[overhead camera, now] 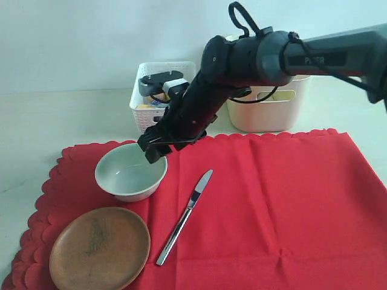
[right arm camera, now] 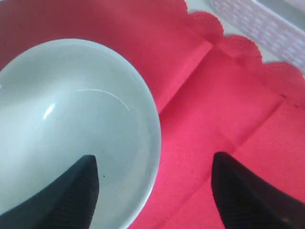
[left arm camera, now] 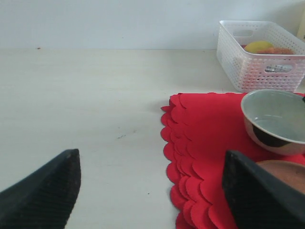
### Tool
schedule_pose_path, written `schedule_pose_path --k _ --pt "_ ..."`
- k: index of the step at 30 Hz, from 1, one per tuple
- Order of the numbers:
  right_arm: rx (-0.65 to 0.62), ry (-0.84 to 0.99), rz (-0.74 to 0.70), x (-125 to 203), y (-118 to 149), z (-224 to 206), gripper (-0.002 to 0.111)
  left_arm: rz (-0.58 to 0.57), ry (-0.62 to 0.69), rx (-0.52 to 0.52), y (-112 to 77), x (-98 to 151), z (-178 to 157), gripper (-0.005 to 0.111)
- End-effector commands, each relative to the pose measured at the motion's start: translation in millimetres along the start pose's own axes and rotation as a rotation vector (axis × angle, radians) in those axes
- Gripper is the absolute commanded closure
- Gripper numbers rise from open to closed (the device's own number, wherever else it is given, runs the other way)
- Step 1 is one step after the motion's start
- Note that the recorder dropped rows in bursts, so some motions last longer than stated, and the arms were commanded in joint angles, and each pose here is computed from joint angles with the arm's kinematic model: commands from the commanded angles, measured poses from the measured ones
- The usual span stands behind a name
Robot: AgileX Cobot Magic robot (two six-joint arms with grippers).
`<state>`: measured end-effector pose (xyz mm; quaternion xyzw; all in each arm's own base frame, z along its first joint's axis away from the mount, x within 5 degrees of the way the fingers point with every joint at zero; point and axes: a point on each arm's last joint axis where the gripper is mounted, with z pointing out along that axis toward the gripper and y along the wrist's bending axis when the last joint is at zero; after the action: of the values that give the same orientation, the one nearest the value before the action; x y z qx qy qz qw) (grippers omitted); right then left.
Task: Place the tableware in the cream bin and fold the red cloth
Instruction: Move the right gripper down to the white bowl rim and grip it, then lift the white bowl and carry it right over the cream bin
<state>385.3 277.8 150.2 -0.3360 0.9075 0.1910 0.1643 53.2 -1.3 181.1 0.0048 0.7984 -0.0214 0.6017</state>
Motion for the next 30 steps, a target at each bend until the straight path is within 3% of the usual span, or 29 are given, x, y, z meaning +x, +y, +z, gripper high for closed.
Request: schedule_pose_path --k 1,11,17,24,30 --pt "-0.013 0.049 0.019 2.1 -2.9 16.1 0.056 0.000 -0.013 0.006 -0.3 -0.3 0.0 0.029" --pt "0.015 -0.022 0.002 -8.4 -0.9 0.3 0.108 0.000 -0.013 0.006 -0.3 -0.3 0.0 0.029" --pt "0.010 -0.111 -0.008 -22.6 10.5 -37.0 0.108 0.000 -0.013 0.006 -0.3 -0.3 0.0 0.029" --pt "0.033 -0.281 -0.051 -39.7 24.9 -115.5 0.108 0.000 -0.013 0.006 -0.3 -0.3 0.0 0.029" --pt "0.124 -0.441 0.009 -40.6 -9.5 -188.0 0.108 0.000 -0.013 0.006 -0.3 -0.3 0.0 0.029"
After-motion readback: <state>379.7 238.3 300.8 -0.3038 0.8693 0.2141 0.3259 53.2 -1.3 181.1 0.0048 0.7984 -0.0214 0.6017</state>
